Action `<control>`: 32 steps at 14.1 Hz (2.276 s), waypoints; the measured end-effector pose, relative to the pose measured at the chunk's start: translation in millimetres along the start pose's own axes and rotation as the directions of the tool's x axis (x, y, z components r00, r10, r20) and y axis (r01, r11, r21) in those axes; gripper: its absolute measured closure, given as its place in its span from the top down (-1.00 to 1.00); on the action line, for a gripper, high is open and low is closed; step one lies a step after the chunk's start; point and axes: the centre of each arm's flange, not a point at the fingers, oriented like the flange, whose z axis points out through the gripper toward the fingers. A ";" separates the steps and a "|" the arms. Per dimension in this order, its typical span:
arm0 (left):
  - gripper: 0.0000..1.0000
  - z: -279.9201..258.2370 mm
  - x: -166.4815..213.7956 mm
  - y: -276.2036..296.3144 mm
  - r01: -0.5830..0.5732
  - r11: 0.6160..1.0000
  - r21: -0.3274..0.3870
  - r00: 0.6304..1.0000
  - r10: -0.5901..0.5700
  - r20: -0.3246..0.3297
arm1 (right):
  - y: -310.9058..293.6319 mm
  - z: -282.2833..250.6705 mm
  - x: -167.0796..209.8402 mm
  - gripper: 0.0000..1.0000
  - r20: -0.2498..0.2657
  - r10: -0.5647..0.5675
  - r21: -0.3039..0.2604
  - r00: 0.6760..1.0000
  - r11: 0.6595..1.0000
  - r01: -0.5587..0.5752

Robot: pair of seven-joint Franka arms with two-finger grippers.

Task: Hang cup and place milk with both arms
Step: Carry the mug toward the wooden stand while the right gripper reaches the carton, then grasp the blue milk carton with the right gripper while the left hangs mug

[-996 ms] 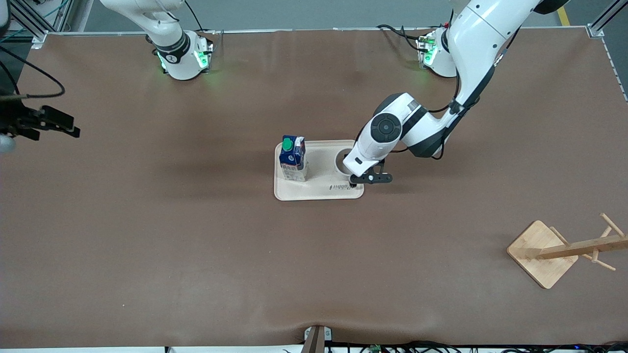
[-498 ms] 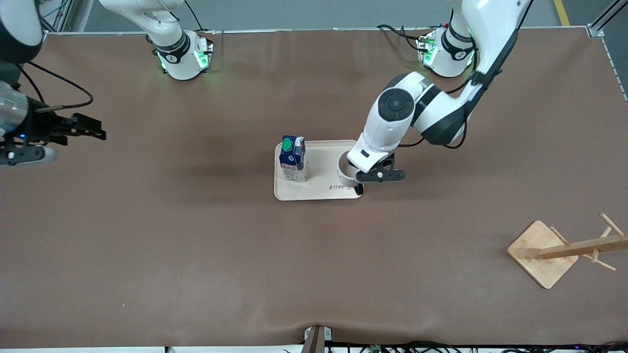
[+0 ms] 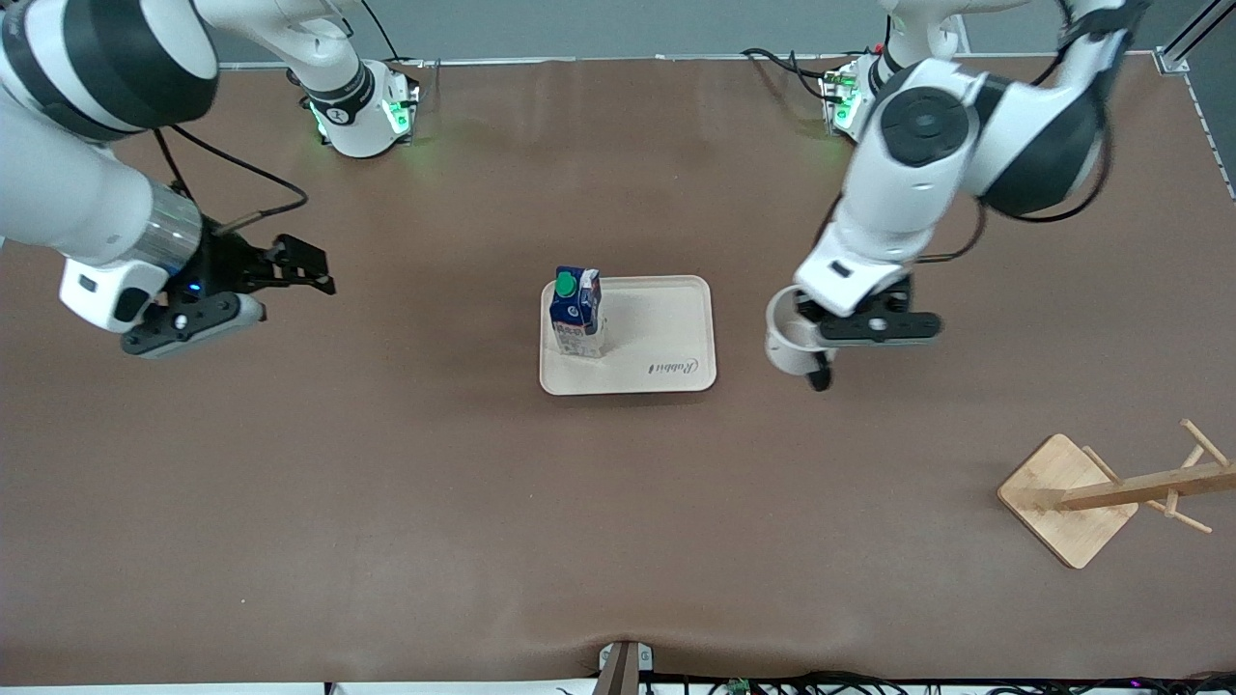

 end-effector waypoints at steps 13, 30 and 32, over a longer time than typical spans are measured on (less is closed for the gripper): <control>-0.92 -38.5 25.5 -264.0 -0.405 0.913 0.052 0.912 0.401 0.083 | -127.1 99.8 23.4 1.00 0.123 0.229 0.012 0.966 0.973 -0.232; -0.92 16.7 55.0 -398.8 -0.524 0.839 -0.147 0.851 0.523 -0.050 | -260.7 234.4 17.3 1.00 0.128 0.300 0.001 0.945 0.953 -0.302; -0.92 21.2 60.0 -401.0 -0.526 0.838 -0.144 0.851 0.522 -0.067 | -268.1 248.8 13.2 1.00 0.133 0.291 -0.008 0.947 0.956 -0.293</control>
